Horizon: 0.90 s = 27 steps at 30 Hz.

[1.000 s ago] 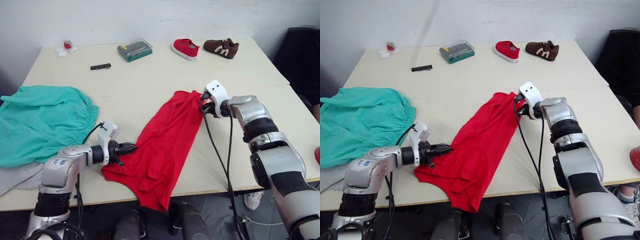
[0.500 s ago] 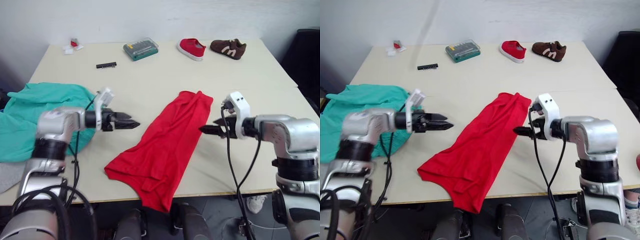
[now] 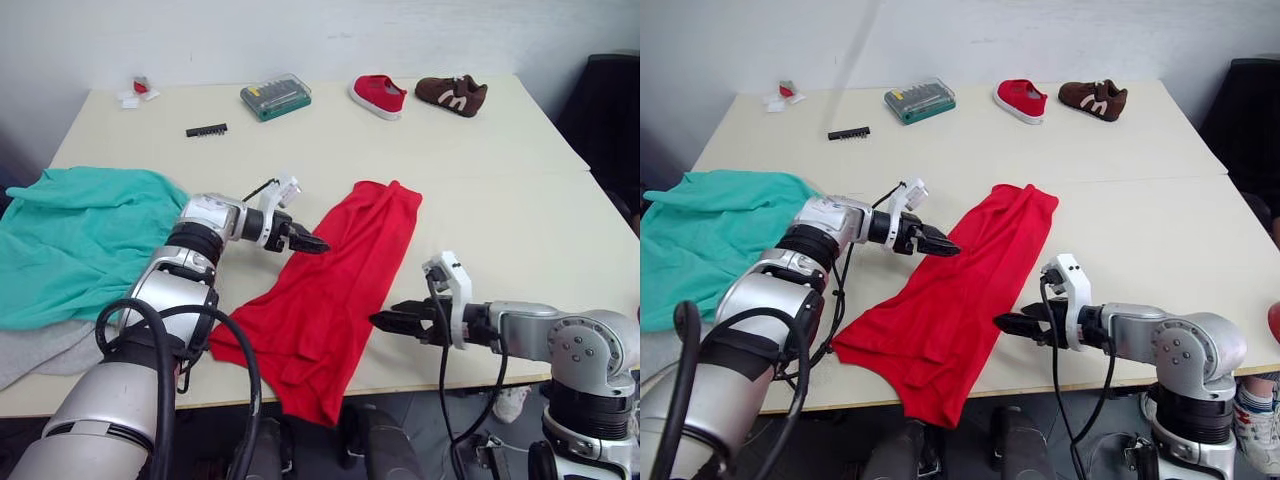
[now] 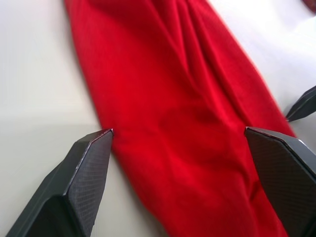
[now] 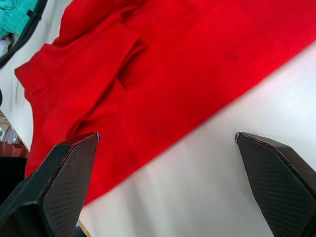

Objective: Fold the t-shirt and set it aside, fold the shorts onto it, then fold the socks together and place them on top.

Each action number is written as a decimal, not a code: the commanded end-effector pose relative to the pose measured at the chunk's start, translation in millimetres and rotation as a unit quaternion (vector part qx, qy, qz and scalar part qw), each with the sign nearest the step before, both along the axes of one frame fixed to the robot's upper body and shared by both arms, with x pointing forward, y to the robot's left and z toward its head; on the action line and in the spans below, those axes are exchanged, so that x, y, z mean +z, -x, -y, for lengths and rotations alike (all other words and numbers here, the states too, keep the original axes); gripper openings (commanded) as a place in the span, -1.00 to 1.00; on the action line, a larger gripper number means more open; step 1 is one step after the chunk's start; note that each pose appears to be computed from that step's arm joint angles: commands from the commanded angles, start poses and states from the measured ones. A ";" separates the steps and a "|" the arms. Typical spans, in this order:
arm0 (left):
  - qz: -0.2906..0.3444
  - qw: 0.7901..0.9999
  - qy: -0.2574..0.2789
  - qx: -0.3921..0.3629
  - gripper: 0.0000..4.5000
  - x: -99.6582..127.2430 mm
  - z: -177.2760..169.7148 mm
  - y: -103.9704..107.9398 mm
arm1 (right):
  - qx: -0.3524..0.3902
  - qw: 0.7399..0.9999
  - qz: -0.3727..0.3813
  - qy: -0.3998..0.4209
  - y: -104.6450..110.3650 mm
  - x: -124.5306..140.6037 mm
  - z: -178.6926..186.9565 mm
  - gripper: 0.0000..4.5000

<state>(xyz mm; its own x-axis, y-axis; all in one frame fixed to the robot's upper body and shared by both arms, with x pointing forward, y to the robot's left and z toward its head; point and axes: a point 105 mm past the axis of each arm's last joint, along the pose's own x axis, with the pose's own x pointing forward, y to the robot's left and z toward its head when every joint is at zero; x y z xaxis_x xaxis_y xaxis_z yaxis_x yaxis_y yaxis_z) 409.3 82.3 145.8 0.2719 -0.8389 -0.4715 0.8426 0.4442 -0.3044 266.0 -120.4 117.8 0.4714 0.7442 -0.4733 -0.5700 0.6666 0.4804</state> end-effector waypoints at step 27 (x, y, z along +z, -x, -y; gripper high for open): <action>0.031 0.999 -0.021 0.018 -1.00 -1.8 1.6 -7.9 | 0.015 0.996 -0.082 0.010 5.8 -35.6 -27.7 0.73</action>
